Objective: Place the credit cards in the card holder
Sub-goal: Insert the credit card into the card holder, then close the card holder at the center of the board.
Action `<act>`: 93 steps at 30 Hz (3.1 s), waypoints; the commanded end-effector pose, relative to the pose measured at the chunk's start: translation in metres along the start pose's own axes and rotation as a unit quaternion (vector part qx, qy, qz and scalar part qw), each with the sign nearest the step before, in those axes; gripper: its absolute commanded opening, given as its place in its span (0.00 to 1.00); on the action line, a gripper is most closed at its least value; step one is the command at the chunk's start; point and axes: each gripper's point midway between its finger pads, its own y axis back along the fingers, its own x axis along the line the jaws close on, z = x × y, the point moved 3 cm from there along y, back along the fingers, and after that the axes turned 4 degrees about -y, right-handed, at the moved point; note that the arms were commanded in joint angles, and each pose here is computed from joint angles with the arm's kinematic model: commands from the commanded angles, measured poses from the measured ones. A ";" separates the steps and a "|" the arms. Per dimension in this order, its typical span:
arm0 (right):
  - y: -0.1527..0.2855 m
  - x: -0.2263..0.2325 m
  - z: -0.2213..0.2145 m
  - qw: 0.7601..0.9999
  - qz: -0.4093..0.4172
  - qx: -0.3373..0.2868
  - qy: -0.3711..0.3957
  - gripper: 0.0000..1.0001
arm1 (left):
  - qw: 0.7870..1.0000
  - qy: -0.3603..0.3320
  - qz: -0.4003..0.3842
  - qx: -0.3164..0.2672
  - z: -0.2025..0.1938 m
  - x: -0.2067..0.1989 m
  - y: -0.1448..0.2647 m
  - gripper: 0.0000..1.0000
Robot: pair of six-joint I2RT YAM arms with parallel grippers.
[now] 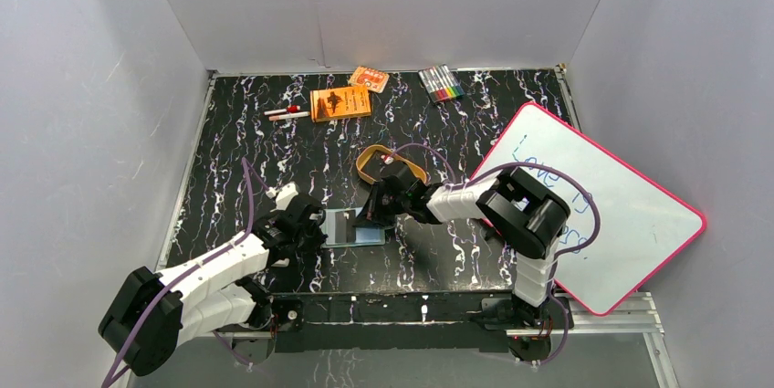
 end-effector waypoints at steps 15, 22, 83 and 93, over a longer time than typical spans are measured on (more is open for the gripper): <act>0.004 0.019 -0.006 0.999 0.004 0.006 0.041 0.28 | 1.000 0.002 -0.005 0.002 -0.004 0.003 0.001 0.09; -0.003 0.026 -0.009 0.998 0.014 0.025 0.051 0.35 | 1.000 0.003 -0.019 0.009 -0.007 -0.001 0.000 0.09; 0.077 -0.036 0.034 0.956 -0.200 -0.148 0.154 0.30 | 0.996 0.044 -0.023 -0.080 0.038 -0.003 0.054 0.61; 0.113 -0.025 0.028 0.946 -0.199 -0.135 0.215 0.00 | 0.997 0.027 -0.056 -0.055 0.028 -0.014 0.044 0.58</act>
